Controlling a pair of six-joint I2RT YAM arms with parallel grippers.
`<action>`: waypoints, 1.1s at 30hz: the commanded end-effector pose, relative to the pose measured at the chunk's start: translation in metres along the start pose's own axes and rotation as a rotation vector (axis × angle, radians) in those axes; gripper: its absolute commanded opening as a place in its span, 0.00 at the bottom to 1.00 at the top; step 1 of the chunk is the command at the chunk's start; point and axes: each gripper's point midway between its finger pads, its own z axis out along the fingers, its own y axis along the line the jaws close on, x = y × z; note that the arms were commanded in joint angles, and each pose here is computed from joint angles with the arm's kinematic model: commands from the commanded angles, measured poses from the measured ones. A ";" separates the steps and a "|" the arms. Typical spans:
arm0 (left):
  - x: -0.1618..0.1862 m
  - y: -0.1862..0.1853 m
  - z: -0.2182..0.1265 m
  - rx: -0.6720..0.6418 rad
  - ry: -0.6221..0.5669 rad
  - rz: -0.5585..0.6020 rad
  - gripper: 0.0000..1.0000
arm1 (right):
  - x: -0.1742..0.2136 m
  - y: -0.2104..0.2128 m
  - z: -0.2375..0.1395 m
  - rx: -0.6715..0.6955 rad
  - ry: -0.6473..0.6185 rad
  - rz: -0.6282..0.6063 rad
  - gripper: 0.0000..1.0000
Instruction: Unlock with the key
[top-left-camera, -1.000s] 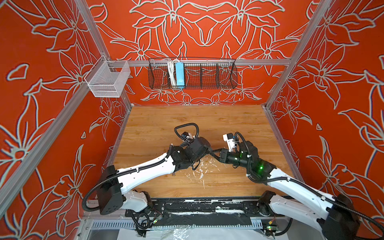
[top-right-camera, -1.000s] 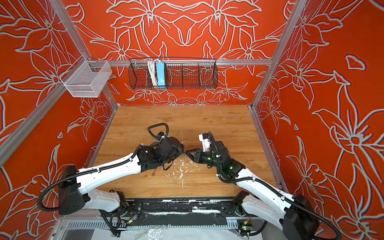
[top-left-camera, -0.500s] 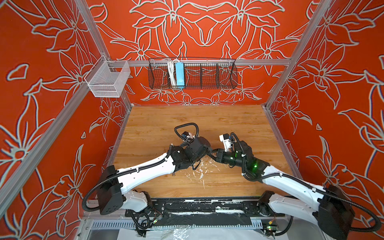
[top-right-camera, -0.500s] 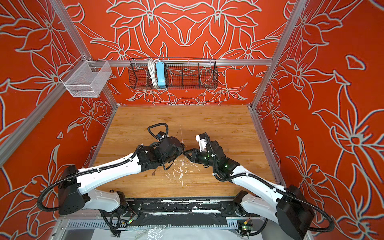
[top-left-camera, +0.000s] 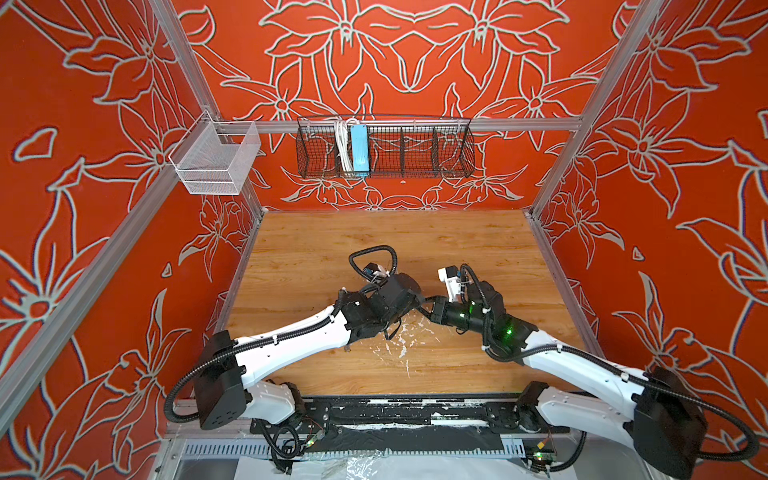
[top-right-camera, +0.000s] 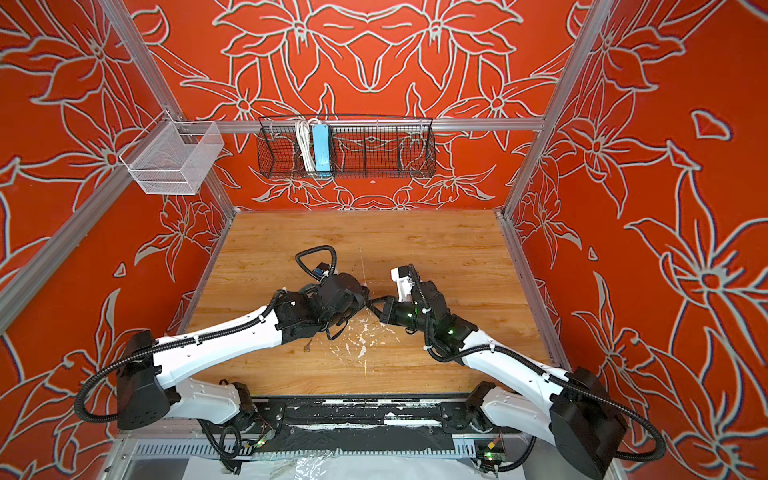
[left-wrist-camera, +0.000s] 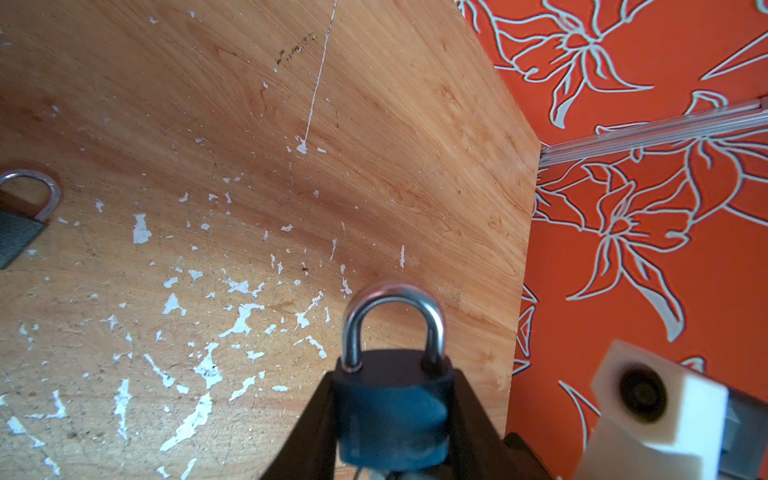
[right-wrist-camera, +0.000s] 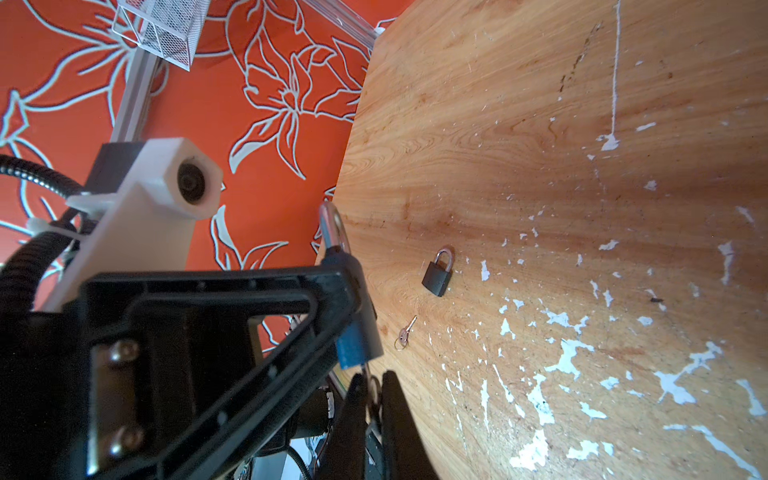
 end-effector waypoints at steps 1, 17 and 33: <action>-0.008 -0.018 -0.007 0.060 -0.012 -0.031 0.00 | -0.005 0.009 0.001 -0.029 -0.023 0.011 0.09; -0.009 -0.047 -0.030 0.220 0.030 -0.093 0.00 | -0.013 0.033 -0.002 -0.162 -0.050 0.164 0.00; -0.009 -0.061 -0.036 0.315 0.034 -0.165 0.00 | -0.036 0.069 -0.009 -0.337 -0.104 0.310 0.00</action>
